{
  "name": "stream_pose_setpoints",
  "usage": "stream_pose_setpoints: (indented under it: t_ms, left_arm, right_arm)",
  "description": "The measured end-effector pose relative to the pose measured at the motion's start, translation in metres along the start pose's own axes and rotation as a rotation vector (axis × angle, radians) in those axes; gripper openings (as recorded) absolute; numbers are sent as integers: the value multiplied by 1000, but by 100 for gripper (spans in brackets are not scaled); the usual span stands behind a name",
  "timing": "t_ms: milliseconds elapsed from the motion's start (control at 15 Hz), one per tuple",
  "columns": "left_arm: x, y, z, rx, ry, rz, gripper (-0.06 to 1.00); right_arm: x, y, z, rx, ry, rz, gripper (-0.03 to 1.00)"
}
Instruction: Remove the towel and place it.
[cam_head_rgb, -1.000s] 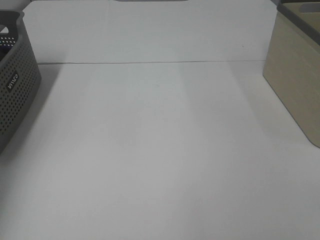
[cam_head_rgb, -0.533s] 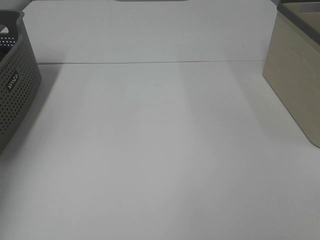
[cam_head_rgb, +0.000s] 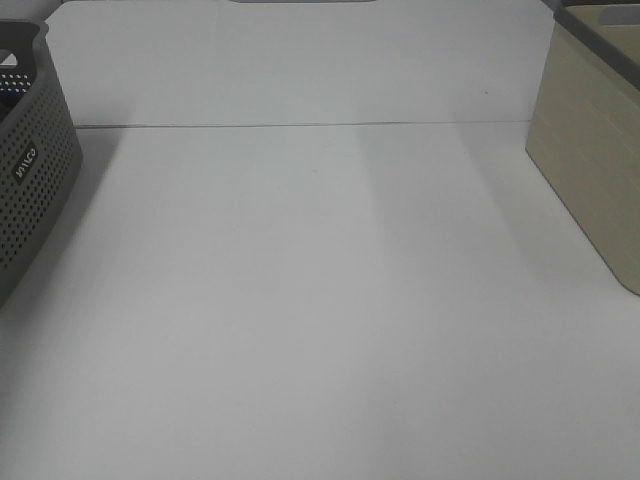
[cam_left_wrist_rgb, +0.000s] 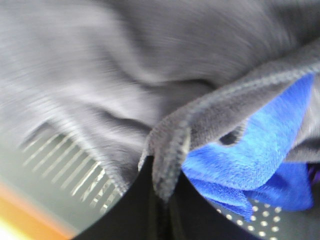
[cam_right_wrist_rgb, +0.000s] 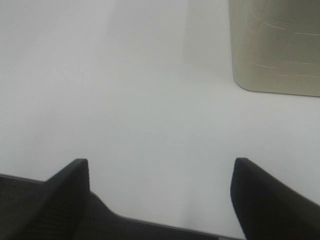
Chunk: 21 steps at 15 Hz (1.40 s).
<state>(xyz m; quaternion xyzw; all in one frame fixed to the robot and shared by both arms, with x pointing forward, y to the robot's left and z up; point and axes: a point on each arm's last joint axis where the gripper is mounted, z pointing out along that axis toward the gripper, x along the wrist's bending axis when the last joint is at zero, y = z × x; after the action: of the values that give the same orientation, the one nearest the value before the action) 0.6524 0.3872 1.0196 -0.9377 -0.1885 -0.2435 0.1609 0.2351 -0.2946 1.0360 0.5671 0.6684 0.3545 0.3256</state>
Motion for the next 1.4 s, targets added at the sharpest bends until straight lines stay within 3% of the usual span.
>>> stream_pose_setpoints:
  t_ms: [267, 467, 1000, 1200, 1400]
  left_arm:
    - [9, -2, -65, -63, 125, -274, 0]
    - [10, -14, -122, -139, 219, -394, 0]
    - [-15, -15, -242, -346, 435, -372, 0]
    - [-22, -7, -267, -408, 450, -357, 0]
    - [-26, -4, -322, -519, 450, -443, 0]
  right_arm:
    - [0, 0, 0, 0, 0, 0, 77]
    - [0, 0, 0, 0, 0, 0, 77]
    - [0, 0, 0, 0, 0, 0, 77]
    - [0, 0, 0, 0, 0, 0, 77]
    - [1, 2, 0, -19, 13, 6, 77]
